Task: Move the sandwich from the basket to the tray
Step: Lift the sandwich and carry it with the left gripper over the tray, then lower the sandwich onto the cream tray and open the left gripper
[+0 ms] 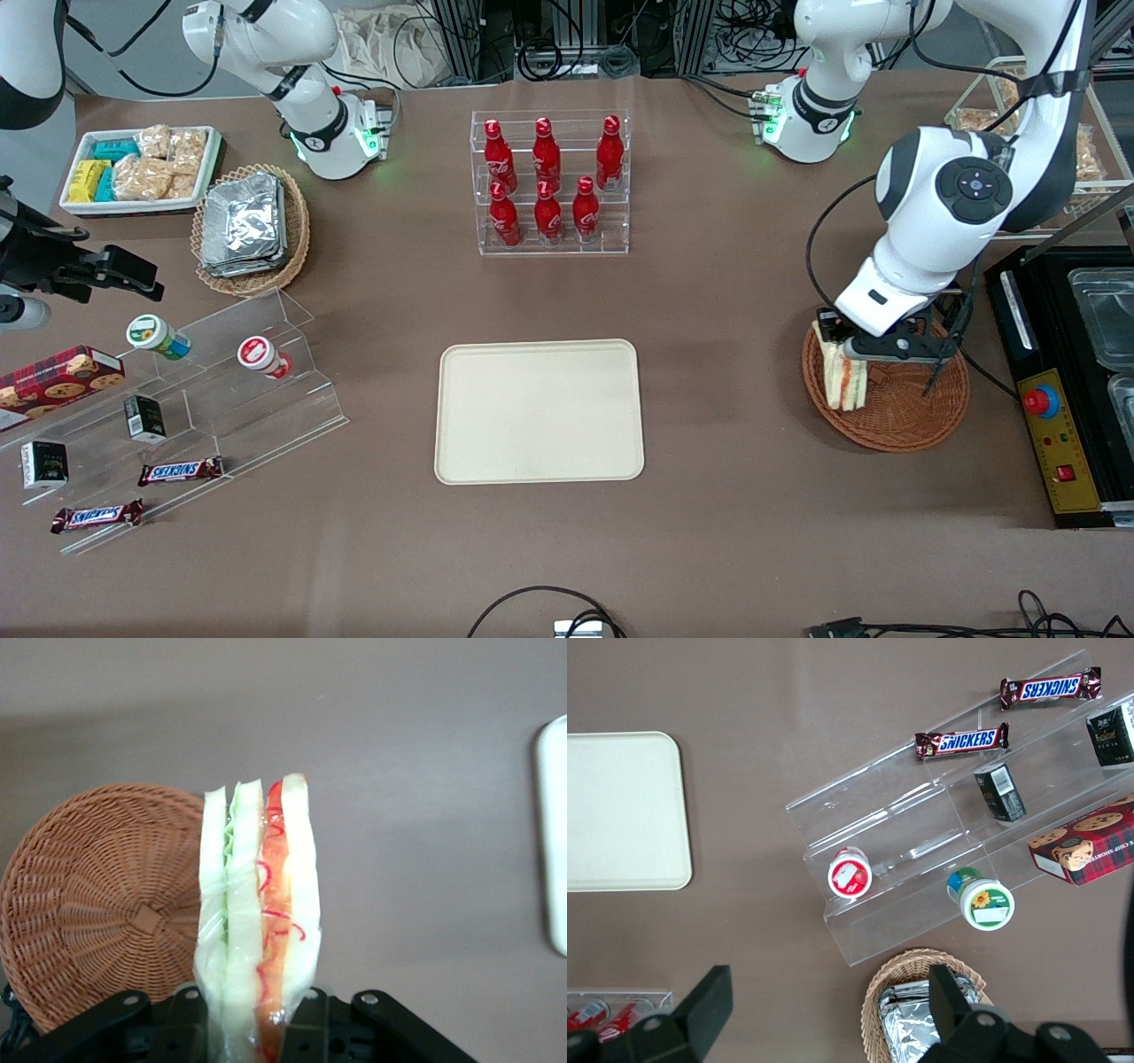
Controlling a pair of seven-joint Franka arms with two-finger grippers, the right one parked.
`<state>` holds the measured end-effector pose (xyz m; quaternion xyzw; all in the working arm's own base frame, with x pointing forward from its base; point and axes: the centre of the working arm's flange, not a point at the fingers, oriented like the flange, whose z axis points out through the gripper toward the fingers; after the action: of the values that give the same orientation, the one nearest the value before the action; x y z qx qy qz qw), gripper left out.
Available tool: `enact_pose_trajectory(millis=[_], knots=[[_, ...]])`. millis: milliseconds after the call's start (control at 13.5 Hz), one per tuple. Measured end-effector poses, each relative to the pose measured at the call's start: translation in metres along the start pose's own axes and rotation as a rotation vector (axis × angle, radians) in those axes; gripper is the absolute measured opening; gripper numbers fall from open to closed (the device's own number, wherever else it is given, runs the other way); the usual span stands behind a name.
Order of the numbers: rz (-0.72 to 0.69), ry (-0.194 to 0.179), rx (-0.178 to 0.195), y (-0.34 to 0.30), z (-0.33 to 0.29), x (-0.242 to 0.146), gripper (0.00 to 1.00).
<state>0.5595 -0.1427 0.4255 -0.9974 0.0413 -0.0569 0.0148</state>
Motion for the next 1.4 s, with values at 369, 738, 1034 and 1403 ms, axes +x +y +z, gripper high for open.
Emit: enact_pose_trajectory(millis=[369,738,1034,1403], knots=[[-0.01,-0.019,0.013,0.114,-0.028,0.033,0.19],[-0.021,-0.003,-0.026,0.251,0.017,0.041,0.19],[0.03,-0.059,-0.05,0.301,0.07,0.031,0.19],[0.083,-0.098,-0.034,0.349,0.139,-0.001,0.19]])
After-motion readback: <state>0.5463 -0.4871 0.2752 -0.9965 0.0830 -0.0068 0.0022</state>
